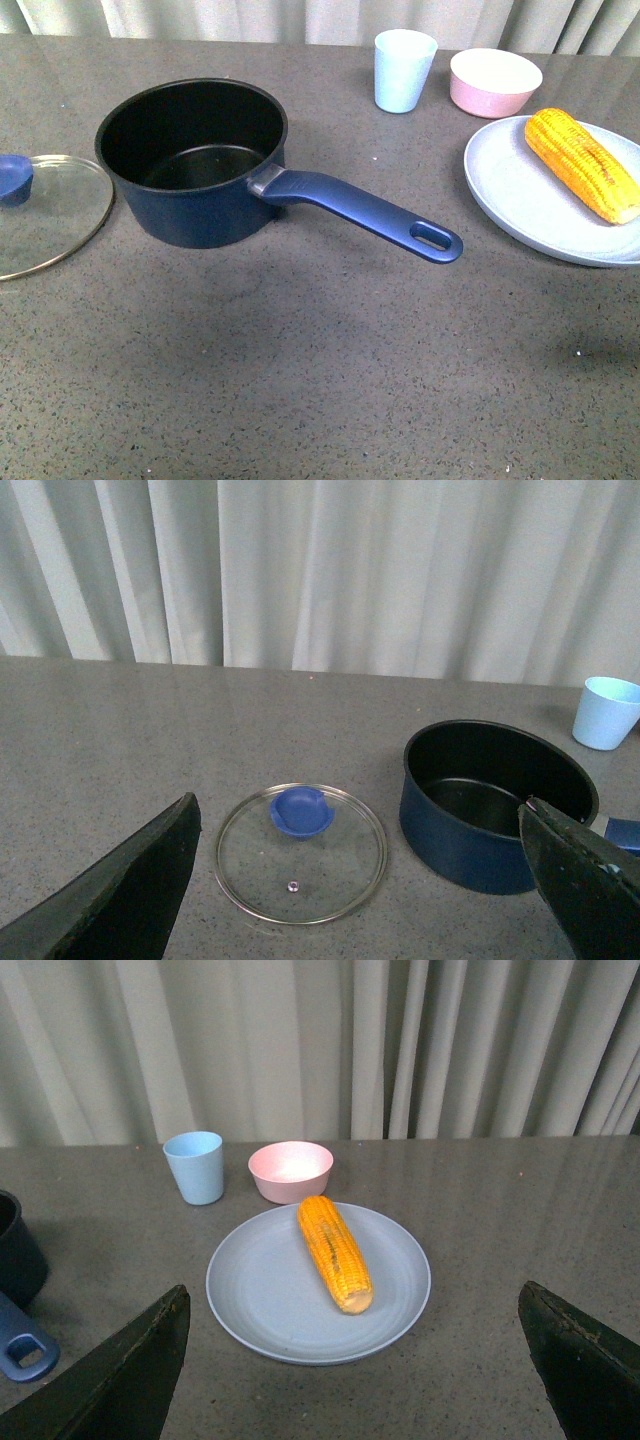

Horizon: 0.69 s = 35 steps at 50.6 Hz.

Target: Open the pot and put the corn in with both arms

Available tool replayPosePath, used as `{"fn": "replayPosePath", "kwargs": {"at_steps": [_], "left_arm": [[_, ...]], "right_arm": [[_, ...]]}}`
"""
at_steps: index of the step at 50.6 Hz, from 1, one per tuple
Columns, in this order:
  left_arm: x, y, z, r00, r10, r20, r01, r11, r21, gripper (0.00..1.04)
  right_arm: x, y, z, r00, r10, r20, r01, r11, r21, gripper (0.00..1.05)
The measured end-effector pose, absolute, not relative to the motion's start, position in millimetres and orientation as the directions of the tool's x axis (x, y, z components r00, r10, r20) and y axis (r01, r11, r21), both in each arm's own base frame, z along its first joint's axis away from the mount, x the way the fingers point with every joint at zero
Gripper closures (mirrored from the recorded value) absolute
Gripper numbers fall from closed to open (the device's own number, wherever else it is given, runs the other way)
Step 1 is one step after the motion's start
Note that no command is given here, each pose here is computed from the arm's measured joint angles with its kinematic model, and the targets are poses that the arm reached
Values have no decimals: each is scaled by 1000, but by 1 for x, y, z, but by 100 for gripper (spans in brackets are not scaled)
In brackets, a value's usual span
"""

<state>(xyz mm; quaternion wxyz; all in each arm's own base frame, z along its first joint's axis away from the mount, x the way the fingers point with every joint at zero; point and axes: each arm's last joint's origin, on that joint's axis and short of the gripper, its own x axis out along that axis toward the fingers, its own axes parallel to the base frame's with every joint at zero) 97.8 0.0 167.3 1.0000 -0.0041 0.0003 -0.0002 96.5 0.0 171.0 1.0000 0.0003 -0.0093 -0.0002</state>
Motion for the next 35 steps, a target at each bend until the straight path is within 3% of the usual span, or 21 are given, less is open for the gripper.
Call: {"fn": "replayPosePath", "kwargs": {"at_steps": [2,6,8,12,21,26,35], "left_arm": [[98,0,167,1000,0,0,0,1000,-8,9],[98,0,167,1000,-1,-1,1,1000,-8,9],[98,0,167,1000,0,-1,0,1000,-8,9],[98,0,167,1000,0,0,0,1000,-8,9],[98,0,167,1000,0,0,0,1000,-8,9],[98,0,167,1000,-1,0,1,1000,-8,9],[98,0,167,1000,0,-1,0,1000,-8,9]], "right_arm": [[97,0,171,1000,5,-1,-5,1000,16,9],[101,-4,170,948,33,-317,22,985,169,9],[109,-8,171,917,32,-398,59,975,212,9],[129,-17,180,905,64,-420,46,968,246,9],[204,-26,197,902,99,-421,-63,993,101,9],[244,-22,193,882,156,-445,-150,987,50,9],[317,-20,167,829,137,-542,-190,981,-43,9]]}}
